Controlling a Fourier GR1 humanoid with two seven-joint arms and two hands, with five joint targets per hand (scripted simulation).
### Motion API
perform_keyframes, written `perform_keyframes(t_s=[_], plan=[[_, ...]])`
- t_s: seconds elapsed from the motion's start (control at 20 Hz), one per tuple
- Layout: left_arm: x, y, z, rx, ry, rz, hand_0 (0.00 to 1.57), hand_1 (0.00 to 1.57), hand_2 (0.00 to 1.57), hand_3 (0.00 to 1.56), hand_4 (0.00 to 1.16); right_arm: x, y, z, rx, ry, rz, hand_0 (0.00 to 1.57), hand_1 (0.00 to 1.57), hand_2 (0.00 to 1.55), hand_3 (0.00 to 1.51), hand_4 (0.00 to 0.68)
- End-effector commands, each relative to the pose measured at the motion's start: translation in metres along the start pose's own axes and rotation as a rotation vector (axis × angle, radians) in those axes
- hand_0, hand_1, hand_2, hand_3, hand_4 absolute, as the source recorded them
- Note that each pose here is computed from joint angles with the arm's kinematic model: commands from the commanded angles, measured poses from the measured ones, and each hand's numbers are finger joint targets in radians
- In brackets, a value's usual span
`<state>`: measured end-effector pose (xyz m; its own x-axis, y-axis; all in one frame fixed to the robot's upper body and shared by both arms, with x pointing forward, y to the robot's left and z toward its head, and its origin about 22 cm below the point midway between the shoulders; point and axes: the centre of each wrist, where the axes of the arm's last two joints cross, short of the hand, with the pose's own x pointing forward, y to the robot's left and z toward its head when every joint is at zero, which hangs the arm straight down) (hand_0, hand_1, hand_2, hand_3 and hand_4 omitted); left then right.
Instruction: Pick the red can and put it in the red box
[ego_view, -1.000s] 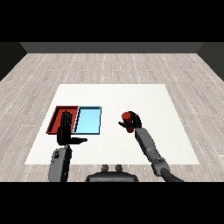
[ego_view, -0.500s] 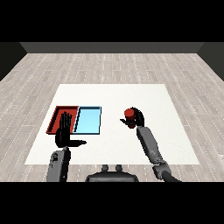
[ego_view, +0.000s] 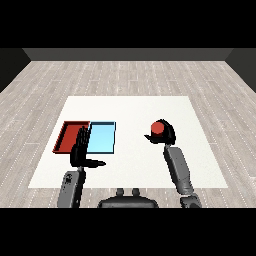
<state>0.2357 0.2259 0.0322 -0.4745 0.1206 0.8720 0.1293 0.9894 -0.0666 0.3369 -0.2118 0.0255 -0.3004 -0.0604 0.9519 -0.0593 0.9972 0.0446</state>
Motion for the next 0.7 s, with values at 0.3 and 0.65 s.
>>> perform_keyframes(t_s=[0.3,0.65], plan=[[-0.009,-0.028,-0.0244,-0.079,0.051,-0.018,0.0,0.0,0.0,0.0,0.0,0.049,0.039,0.017,-0.001,-0.133,-0.033,1.44,1.44,1.41,1.38,0.622],[0.0,-0.08,-0.0364,-0.126,0.114,-0.034,0.0,0.0,0.0,0.0,0.0,0.043,0.109,0.025,0.038,-0.154,-0.042,1.43,1.43,1.41,1.39,0.629]])
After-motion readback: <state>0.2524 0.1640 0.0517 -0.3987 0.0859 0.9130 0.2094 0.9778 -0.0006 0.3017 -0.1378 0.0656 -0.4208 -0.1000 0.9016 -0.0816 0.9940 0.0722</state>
